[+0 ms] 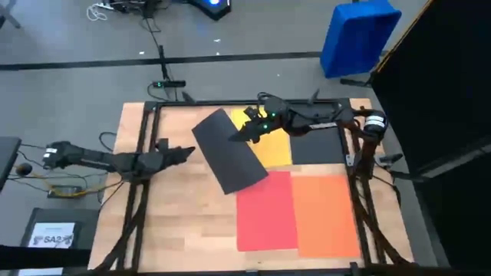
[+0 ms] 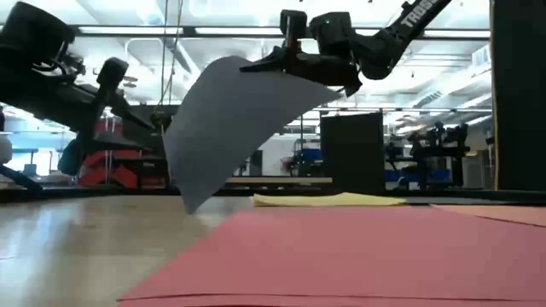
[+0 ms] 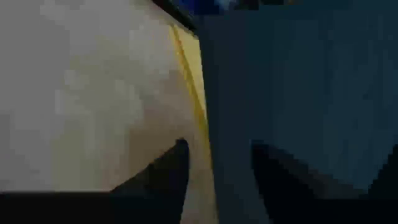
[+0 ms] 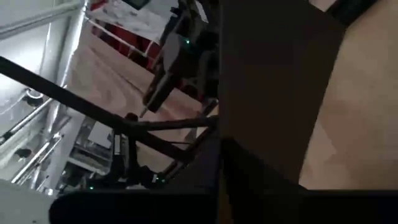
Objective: Organize paper
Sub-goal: Stack the black the paper on top of the black paper
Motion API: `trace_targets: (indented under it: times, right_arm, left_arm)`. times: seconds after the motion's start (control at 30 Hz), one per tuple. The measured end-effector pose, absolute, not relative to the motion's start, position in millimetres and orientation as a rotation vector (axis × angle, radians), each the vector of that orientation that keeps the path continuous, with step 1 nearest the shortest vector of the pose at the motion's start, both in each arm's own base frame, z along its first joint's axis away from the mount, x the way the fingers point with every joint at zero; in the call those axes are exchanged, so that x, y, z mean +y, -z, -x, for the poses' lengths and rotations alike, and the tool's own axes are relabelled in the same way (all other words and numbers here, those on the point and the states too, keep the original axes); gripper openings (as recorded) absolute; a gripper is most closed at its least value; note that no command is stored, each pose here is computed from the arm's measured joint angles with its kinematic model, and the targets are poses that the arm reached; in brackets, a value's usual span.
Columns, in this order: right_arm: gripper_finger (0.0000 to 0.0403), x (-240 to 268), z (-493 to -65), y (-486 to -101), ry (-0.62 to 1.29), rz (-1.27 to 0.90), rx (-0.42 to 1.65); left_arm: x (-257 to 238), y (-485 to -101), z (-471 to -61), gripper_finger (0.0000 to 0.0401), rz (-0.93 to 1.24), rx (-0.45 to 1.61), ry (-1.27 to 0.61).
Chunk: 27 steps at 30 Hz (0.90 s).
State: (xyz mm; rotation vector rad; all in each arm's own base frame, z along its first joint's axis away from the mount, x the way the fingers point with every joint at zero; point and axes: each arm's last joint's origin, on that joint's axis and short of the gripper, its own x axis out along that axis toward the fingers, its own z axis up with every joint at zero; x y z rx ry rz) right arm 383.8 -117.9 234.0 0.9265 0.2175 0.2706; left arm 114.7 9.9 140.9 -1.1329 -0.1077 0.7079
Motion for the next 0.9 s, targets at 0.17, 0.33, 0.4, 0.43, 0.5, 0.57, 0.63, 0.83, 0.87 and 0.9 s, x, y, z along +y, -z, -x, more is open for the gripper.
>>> trace_targets:
  times: [0.17,0.33,0.4,0.43,0.5,0.57,0.63,0.83,0.87,0.9]
  right_arm:
    - [0.0,-118,-384,-239,-0.295,-0.931,0.181]
    - [0.0,-118,-384,-245,-0.33,-0.934,0.133]
    - [0.0,-118,-384,-248,-0.34,-0.931,0.114]
    - [0.0,-118,-384,-248,-0.342,-0.931,0.11]
    - [0.0,-118,-384,-249,-0.344,-0.932,0.105]
    - [0.0,-117,-384,-251,-0.355,-0.934,0.087]
    - [0.0,-117,-383,-255,-0.371,-0.932,0.057]
    - [0.0,-120,-380,-266,-0.418,-0.938,-0.034]
    - [0.0,-120,-379,-268,-0.426,-0.94,-0.044]
    - [0.0,-120,-379,-269,-0.431,-0.941,-0.055]
  left_arm:
    - [14,-150,-120,0.0154,1.102,-0.183,-0.666]
    - [17,-153,-122,0.0154,1.079,-0.198,-0.652]
    - [18,-152,-123,0.0154,1.074,-0.186,-0.658]
    - [18,-151,-123,0.0154,1.071,-0.189,-0.656]
    - [18,-151,-124,0.0154,1.049,-0.204,-0.644]
    - [18,-155,-125,0.0154,1.015,-0.224,-0.624]
    - [18,-160,-127,0.0154,0.976,-0.253,-0.596]
    - [20,-172,-130,0.0154,0.853,-0.307,-0.499]
    - [20,-172,-130,0.0154,0.832,-0.298,-0.494]
    - [21,-173,-131,0.0154,0.809,-0.297,-0.495]
